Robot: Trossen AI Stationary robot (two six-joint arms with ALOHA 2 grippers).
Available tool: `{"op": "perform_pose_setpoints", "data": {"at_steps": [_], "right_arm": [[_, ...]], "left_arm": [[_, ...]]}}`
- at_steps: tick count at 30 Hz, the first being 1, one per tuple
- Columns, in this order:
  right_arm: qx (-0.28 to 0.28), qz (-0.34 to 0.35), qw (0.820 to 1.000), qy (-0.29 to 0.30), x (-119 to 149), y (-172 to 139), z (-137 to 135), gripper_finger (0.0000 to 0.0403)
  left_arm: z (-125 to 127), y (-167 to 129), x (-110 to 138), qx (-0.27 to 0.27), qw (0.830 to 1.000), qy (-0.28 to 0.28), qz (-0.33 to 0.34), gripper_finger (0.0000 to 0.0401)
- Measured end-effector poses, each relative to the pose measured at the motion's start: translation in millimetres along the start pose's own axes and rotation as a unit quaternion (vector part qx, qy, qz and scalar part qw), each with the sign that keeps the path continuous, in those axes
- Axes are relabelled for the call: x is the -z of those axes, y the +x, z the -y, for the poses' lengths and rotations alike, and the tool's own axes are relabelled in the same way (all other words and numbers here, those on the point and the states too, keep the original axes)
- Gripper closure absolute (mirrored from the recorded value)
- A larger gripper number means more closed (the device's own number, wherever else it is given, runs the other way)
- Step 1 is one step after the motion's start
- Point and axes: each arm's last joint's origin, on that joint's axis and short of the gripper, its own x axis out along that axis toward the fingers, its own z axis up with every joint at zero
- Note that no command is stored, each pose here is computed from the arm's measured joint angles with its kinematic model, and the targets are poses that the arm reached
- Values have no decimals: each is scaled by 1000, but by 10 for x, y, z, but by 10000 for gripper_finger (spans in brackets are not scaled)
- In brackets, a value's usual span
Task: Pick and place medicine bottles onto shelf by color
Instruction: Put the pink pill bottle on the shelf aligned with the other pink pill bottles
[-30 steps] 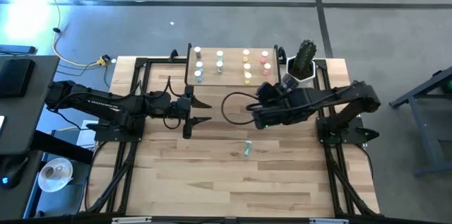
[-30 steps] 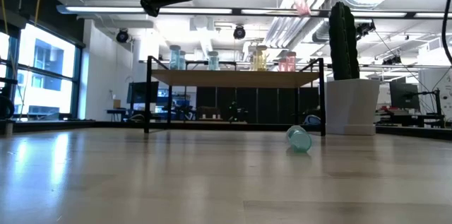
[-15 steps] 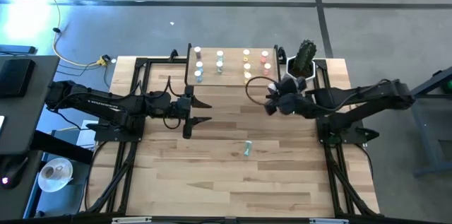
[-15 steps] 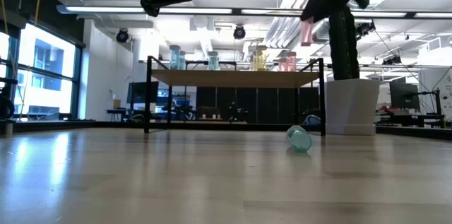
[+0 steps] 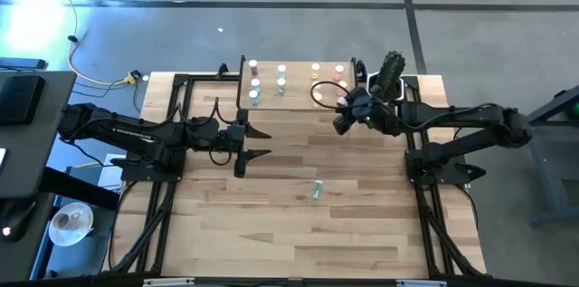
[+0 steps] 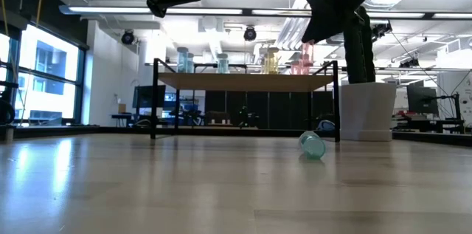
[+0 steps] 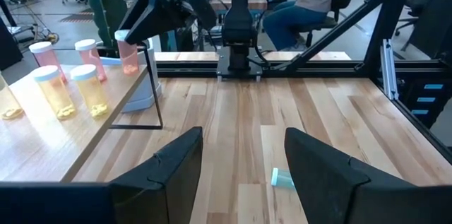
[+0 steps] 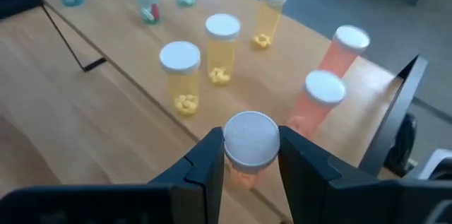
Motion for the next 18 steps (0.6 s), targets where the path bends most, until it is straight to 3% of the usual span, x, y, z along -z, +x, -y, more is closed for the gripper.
{"op": "perform_pose_setpoints", "data": {"at_steps": [18], "right_arm": [[9, -34, 999, -19, 1, 90, 161, 300]], "left_arm": [[0, 0, -1, 0, 1000, 0, 0, 208]]}}
